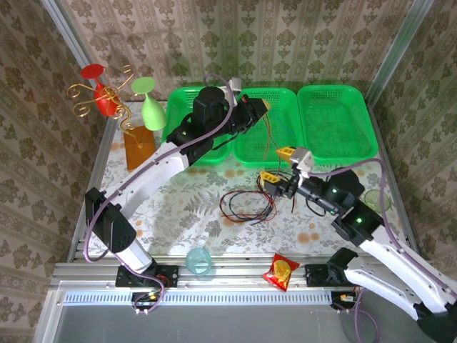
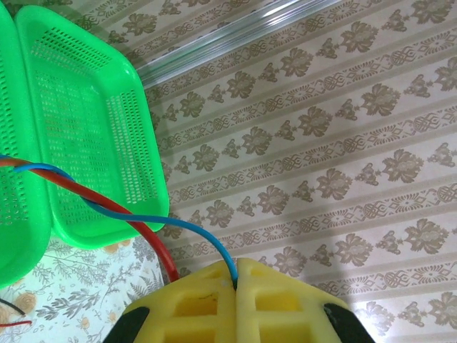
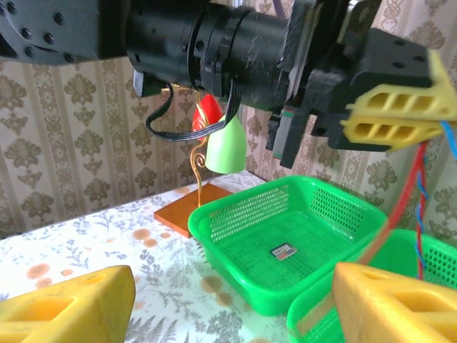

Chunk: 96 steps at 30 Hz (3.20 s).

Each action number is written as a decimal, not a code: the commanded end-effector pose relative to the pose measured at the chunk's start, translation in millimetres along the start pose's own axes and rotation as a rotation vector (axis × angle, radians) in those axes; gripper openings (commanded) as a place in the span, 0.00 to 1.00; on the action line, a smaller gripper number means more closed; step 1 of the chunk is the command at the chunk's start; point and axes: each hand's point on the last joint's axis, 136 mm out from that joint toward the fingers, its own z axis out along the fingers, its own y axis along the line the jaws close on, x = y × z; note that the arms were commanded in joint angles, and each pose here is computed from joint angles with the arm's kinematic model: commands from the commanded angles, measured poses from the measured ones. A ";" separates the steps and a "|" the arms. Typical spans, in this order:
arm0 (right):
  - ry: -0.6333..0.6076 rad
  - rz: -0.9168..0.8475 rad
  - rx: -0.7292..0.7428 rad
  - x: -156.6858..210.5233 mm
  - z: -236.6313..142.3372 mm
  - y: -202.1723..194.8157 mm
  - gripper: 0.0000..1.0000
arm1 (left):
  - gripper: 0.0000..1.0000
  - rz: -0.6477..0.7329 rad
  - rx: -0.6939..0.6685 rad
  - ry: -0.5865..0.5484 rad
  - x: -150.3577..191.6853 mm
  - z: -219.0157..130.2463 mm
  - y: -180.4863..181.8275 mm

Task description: Untangle the cables

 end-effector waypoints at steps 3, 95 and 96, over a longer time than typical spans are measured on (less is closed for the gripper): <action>-0.063 -0.055 0.149 1.8 23.3 -25.9 0.76 | 0.00 0.009 0.067 -0.013 -3.9 -2.4 -27.2; -0.104 -0.081 0.921 -118.8 -102.2 -180.9 0.00 | 0.00 0.085 0.001 -0.552 -88.7 -202.0 -7.4; -0.106 -0.084 0.931 -119.9 -104.9 -183.2 0.00 | 0.00 0.080 -0.005 -0.558 -88.8 -206.7 -4.0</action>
